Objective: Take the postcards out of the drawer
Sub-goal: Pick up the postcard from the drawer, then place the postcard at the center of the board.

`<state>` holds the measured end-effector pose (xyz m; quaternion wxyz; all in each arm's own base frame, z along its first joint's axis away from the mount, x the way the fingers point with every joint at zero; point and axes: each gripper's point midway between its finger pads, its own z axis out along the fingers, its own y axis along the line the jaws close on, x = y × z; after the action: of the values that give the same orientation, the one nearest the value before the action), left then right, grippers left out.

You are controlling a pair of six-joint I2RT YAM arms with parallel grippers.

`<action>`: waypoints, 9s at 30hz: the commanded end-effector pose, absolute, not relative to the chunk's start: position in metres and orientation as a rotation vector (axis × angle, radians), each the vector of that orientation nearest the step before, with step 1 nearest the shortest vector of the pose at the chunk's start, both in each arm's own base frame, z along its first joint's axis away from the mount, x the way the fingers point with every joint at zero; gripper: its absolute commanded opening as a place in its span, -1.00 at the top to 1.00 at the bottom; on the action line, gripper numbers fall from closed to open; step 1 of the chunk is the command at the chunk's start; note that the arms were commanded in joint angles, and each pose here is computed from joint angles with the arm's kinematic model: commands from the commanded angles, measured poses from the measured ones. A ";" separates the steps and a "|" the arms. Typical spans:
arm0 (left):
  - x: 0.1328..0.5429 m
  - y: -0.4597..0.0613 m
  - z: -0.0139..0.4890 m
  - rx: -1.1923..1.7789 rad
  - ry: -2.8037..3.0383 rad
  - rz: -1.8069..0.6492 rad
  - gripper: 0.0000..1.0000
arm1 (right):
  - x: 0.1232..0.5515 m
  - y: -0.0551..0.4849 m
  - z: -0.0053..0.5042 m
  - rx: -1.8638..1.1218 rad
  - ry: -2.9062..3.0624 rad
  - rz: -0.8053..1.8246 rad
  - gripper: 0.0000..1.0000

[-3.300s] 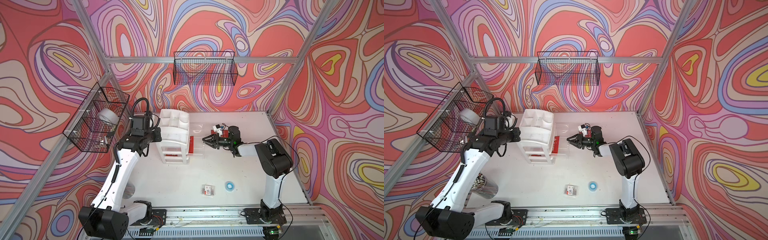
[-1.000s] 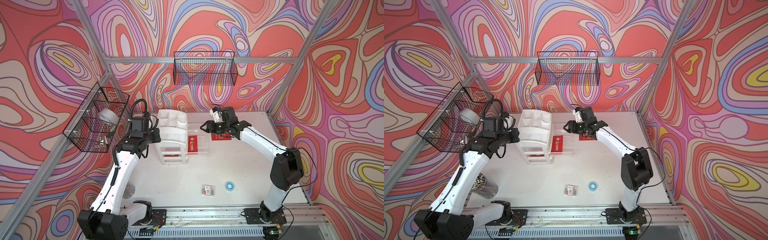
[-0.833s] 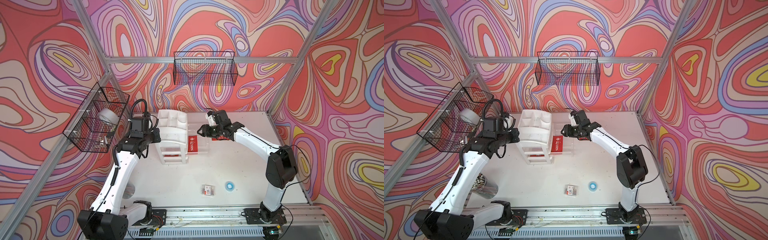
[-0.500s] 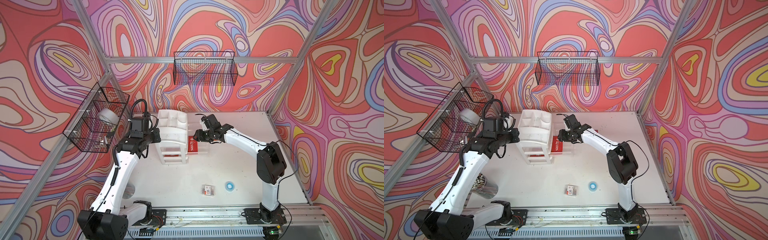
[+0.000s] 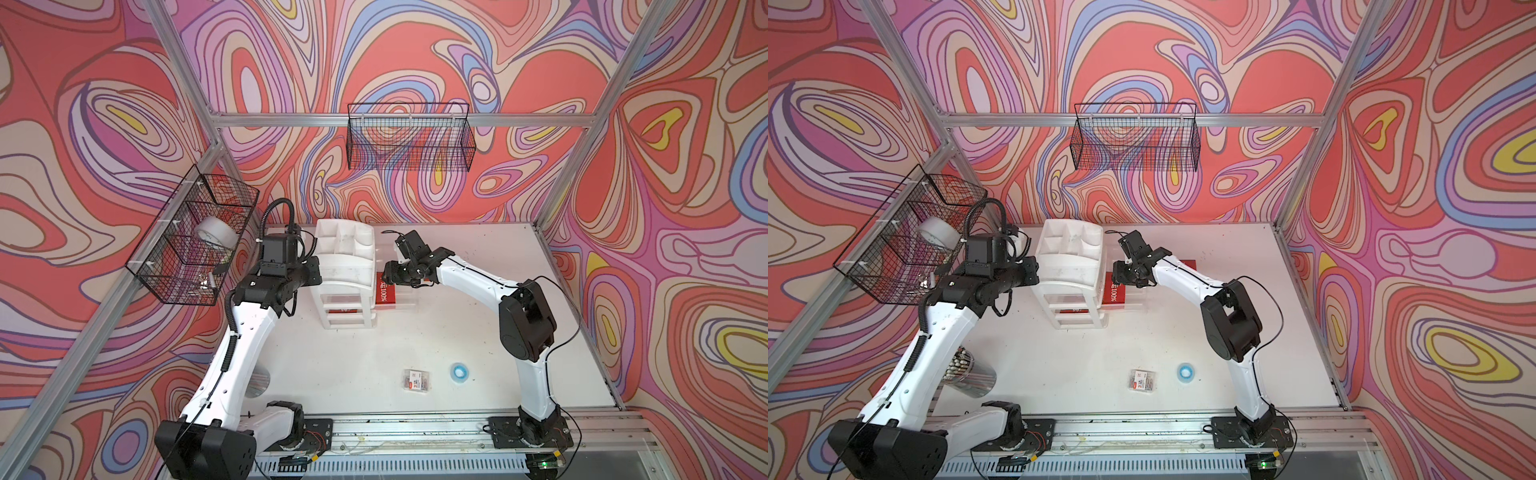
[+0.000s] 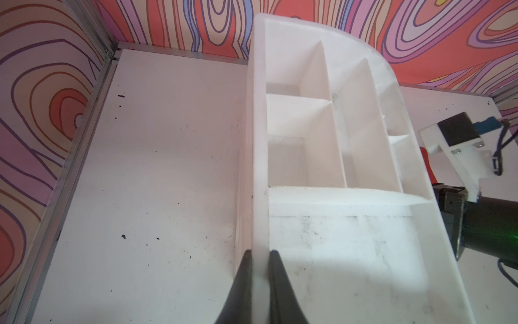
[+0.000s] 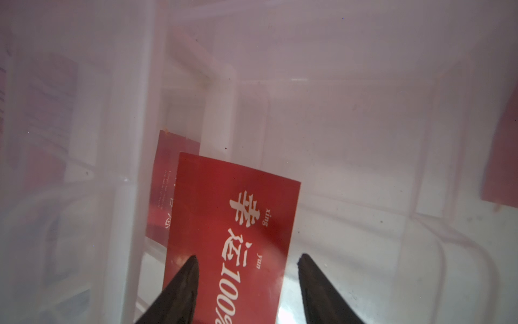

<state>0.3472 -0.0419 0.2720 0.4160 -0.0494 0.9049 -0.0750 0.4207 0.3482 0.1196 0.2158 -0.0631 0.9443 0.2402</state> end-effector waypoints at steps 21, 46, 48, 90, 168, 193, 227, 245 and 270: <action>0.341 -0.036 0.252 -0.146 2.335 -0.160 1.00 | 0.411 0.372 0.109 -0.242 2.648 0.807 -0.14; 0.338 -0.034 0.258 -0.143 2.324 -0.147 1.00 | 0.392 0.370 0.144 -0.268 2.570 0.933 0.12; 0.338 -0.034 0.258 -0.143 2.324 -0.147 1.00 | 0.392 0.371 0.142 -0.270 2.572 0.935 0.17; 0.335 -0.036 0.328 -0.086 2.184 -0.164 0.41 | 0.432 0.303 0.232 -0.409 2.365 0.684 1.00; 0.269 -0.276 0.339 0.930 2.002 -0.982 0.73 | 0.273 0.290 0.322 -1.571 1.770 1.141 1.00; 0.277 -0.262 0.343 0.806 1.977 -0.891 1.00 | 0.298 0.281 0.338 -1.395 1.775 1.071 0.53; 0.336 -0.267 0.391 0.335 1.914 -0.993 1.00 | 0.386 0.234 0.341 -0.459 1.716 1.352 0.01; 0.335 -0.268 0.403 0.338 1.828 -1.025 1.00 | 0.384 0.242 0.333 -0.486 1.719 1.453 0.02; 0.354 -0.255 0.371 0.234 1.947 -0.889 0.59 | 0.385 0.238 0.341 -0.492 1.720 1.436 0.88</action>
<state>0.3504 -0.2605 0.3772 0.4757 0.1102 0.7834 -0.3844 0.3818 0.2419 0.3370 0.4001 -0.1927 0.6764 0.5876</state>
